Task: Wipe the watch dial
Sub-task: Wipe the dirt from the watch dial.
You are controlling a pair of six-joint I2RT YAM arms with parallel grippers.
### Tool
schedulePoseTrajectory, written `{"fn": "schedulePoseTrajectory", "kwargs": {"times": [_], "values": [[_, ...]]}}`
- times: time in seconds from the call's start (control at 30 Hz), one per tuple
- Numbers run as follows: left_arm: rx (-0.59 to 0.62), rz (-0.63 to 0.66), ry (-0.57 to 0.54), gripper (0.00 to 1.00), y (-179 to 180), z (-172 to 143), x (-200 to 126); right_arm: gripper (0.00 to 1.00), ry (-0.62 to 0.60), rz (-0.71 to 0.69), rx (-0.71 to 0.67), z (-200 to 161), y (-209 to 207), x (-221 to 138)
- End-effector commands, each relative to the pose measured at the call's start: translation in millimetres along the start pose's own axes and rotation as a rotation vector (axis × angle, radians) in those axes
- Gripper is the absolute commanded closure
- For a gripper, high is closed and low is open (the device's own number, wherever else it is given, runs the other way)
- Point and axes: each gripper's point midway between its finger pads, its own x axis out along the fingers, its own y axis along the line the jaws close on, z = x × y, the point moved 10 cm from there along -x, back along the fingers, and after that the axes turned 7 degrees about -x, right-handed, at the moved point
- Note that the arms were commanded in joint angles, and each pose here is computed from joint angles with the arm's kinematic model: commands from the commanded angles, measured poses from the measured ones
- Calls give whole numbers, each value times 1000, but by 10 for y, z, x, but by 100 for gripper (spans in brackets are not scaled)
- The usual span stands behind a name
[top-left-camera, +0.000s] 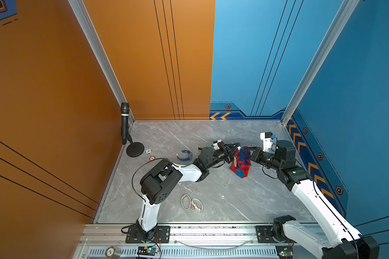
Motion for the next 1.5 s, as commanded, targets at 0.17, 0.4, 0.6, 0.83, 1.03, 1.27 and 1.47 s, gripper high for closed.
{"fn": "schedulePoseTrajectory", "kwargs": {"times": [0.17,0.4,0.6,0.83,1.03,1.27,1.47], "values": [[-3,-15,30,100,52,-12,-25,100,-167,43,-98,145,268,-351],[-3,-21,21,100,33,29,-60,100,-103,-181,-45,42,55,-361],[18,-11,11,100,-87,25,-110,100,14,-217,69,-97,-225,-152],[15,-9,16,100,-61,-9,-95,100,7,-46,76,-51,-145,21],[5,-23,37,100,-39,-65,-20,100,8,-3,69,-30,-145,91],[-2,-17,47,100,2,-100,22,100,-8,42,72,-12,-135,121],[-6,-10,52,100,60,-124,31,100,-55,77,53,71,-43,53]]}}
